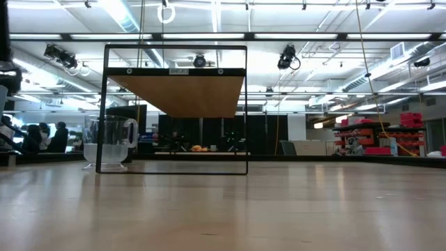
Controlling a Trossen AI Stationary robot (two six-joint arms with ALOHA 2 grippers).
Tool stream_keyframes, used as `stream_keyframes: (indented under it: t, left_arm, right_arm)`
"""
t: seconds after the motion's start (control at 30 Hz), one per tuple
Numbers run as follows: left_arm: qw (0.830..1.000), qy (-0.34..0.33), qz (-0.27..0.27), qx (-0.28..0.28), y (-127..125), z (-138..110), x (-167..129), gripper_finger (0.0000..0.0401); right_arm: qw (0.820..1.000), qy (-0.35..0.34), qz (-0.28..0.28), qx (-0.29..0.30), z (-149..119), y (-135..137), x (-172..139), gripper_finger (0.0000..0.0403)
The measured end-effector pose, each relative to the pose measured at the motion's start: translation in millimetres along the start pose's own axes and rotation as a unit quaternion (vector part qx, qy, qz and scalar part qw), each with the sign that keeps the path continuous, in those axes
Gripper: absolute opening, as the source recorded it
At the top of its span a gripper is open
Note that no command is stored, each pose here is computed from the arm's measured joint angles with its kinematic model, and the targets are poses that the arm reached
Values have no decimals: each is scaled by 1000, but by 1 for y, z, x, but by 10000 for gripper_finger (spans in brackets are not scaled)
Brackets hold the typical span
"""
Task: Stack small to large cups/mugs on shelf
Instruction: Put the transparent mug on the shelf
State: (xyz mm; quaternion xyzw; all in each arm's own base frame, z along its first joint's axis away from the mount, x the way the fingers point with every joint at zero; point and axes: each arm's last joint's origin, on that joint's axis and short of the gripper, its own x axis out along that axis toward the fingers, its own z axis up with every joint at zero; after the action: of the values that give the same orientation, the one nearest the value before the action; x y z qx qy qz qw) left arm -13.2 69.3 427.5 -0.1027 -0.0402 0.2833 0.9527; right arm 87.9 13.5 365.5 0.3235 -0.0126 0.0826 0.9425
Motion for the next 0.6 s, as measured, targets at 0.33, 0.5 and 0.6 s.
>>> stream_keyframes:
  t: [0.33,0.5,0.6]
  left_arm:
    - [989,-30,135,-43,2,-14,-17,9]
    - [982,-43,175,-57,2,-28,-22,15]
    - [975,-53,203,-67,3,-32,-26,26]
  right_arm:
    - [1000,2,3,0,0,0,0,16]
    - [1000,2,3,0,0,0,0,16]
    - [1000,2,3,2,0,0,0,16]
